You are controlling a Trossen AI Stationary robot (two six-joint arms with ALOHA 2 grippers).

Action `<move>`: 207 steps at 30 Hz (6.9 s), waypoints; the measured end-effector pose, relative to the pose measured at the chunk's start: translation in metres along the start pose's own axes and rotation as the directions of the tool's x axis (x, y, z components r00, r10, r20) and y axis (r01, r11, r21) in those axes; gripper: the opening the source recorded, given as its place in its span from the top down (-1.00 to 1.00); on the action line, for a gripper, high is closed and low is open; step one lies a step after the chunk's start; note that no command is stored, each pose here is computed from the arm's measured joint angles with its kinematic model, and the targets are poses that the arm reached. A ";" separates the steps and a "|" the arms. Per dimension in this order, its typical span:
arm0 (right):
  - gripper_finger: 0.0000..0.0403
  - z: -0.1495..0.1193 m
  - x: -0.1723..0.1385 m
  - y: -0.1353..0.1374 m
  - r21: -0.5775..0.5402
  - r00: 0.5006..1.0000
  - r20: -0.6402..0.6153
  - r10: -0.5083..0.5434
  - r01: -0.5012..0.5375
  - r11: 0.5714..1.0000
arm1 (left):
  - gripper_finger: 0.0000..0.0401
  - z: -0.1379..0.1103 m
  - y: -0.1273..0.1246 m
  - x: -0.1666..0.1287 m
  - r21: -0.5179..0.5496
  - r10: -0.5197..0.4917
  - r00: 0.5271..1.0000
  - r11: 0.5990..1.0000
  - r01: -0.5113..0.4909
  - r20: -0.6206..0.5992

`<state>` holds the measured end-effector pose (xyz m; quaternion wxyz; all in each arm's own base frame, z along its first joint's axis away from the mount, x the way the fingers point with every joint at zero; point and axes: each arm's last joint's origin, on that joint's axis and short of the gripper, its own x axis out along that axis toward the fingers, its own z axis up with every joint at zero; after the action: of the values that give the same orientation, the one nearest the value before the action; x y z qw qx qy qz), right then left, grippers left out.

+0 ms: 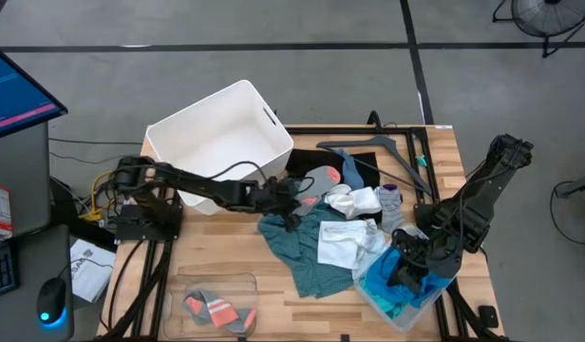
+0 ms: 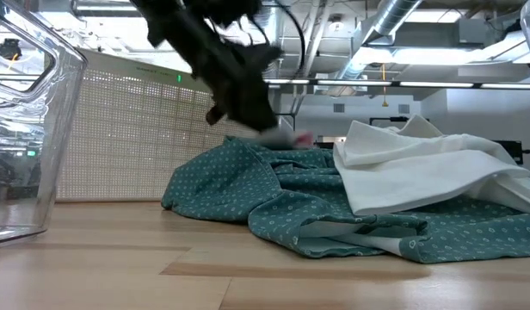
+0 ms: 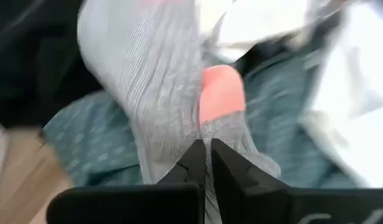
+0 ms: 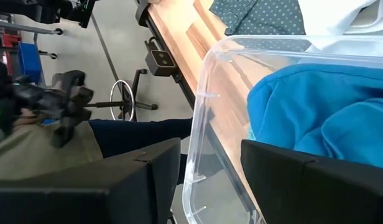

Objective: Pick & Place Cloths
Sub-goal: Put the gray and pink sock into the left transparent bin, then put the green patterned long-sleeve polo into the white bin

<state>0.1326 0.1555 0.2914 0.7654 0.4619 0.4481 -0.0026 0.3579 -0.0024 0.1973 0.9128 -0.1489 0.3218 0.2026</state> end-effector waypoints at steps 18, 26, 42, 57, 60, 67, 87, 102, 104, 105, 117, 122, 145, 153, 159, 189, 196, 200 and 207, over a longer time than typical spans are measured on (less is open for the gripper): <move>0.20 0.001 0.000 0.000 -0.016 1.000 0.026 -0.005 0.005 1.000 | 1.00 0.043 -0.023 -0.223 0.132 -0.702 0.654 0.704 0.698 0.282; 0.21 0.003 0.000 -0.001 -0.026 0.996 0.089 -0.007 0.010 1.000 | 1.00 0.013 -0.039 -0.291 0.156 -0.824 0.494 0.546 0.823 0.278; 0.21 0.007 -0.001 -0.001 -0.025 0.974 0.228 -0.012 0.018 1.000 | 1.00 -0.082 -0.053 -0.302 0.044 -0.595 0.794 0.796 0.604 -0.126; 0.21 0.011 0.000 0.002 -0.003 0.968 0.252 0.011 -0.011 1.000 | 1.00 -0.136 -0.088 -0.256 0.170 -0.344 0.818 0.871 0.462 -0.460; 0.21 0.016 0.000 0.005 -0.005 0.962 0.269 0.035 -0.035 0.999 | 1.00 -0.146 -0.096 -0.248 0.186 -0.310 0.818 0.877 0.442 -0.485; 0.21 0.037 0.000 0.018 -0.158 0.923 0.352 0.154 -0.103 0.982 | 1.00 -0.149 -0.110 -0.239 0.117 -0.355 0.816 0.885 0.450 -0.456; -0.22 0.137 -0.010 -0.018 -0.433 0.805 0.590 -0.063 0.380 0.817 | 0.15 -0.134 -0.108 -0.208 -0.004 -0.342 0.777 0.916 0.400 -0.528; -0.50 0.189 0.075 -0.050 -0.590 0.825 0.499 -0.264 0.547 0.594 | -0.33 -0.087 -0.085 -0.198 -0.244 -0.403 0.808 0.913 0.326 -0.430; -0.50 0.197 0.093 -0.057 -0.592 0.819 0.489 -0.300 0.564 0.576 | -0.31 -0.078 -0.079 -0.203 -0.271 -0.428 0.814 0.900 0.342 -0.392; -0.50 0.202 0.100 -0.060 -0.593 0.815 0.482 -0.322 0.574 0.565 | -0.30 -0.074 -0.076 -0.205 -0.279 -0.431 0.823 0.896 0.345 -0.369; -0.08 0.229 0.168 -0.082 -0.633 0.748 0.330 -0.575 0.627 0.453 | -0.23 -0.032 -0.038 -0.244 -0.270 -0.334 0.937 0.897 0.350 0.105; 0.85 0.232 0.163 -0.069 -0.674 0.762 0.272 -0.588 0.587 0.448 | -0.23 -0.025 -0.030 -0.251 -0.233 -0.283 0.937 0.916 0.327 0.203; 0.97 0.249 -0.038 0.065 -0.574 0.731 0.682 -0.036 0.565 0.593 | -0.58 0.037 -0.030 -0.171 0.129 0.101 0.843 0.972 -0.197 0.528; 0.97 0.252 -0.051 0.083 -0.619 0.721 0.685 0.108 0.498 0.607 | -0.70 0.052 -0.025 -0.115 0.076 -0.062 0.869 0.997 0.029 0.490; 0.97 0.253 -0.055 0.092 -0.672 0.711 0.664 0.230 0.433 0.601 | -0.70 0.069 -0.029 -0.102 0.071 -0.196 0.767 0.979 0.193 0.611; 0.91 0.258 -0.077 0.098 -0.711 0.642 0.660 0.389 0.368 0.599 | 0.96 0.106 -0.031 -0.112 0.324 -0.660 0.330 0.667 0.671 0.675; 0.67 0.242 -0.135 0.095 -0.676 0.515 0.724 0.458 0.402 0.617 | 0.99 0.128 -0.011 -0.181 0.437 -0.599 0.194 0.735 0.518 0.777; 0.56 0.227 -0.169 0.090 -0.646 0.441 0.759 0.478 0.427 0.632 | 1.00 0.135 0.012 -0.218 0.439 -0.529 0.144 0.804 0.402 0.837; 0.43 0.212 -0.189 0.079 -0.621 0.451 0.778 0.438 0.445 0.645 | 1.00 0.143 0.061 -0.275 0.303 -0.315 0.064 0.941 0.150 0.947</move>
<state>0.1979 -0.0273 0.5133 0.9960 0.0170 -0.0669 -0.0571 0.2092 0.0333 0.4735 0.9190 0.0318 -0.3848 0.0804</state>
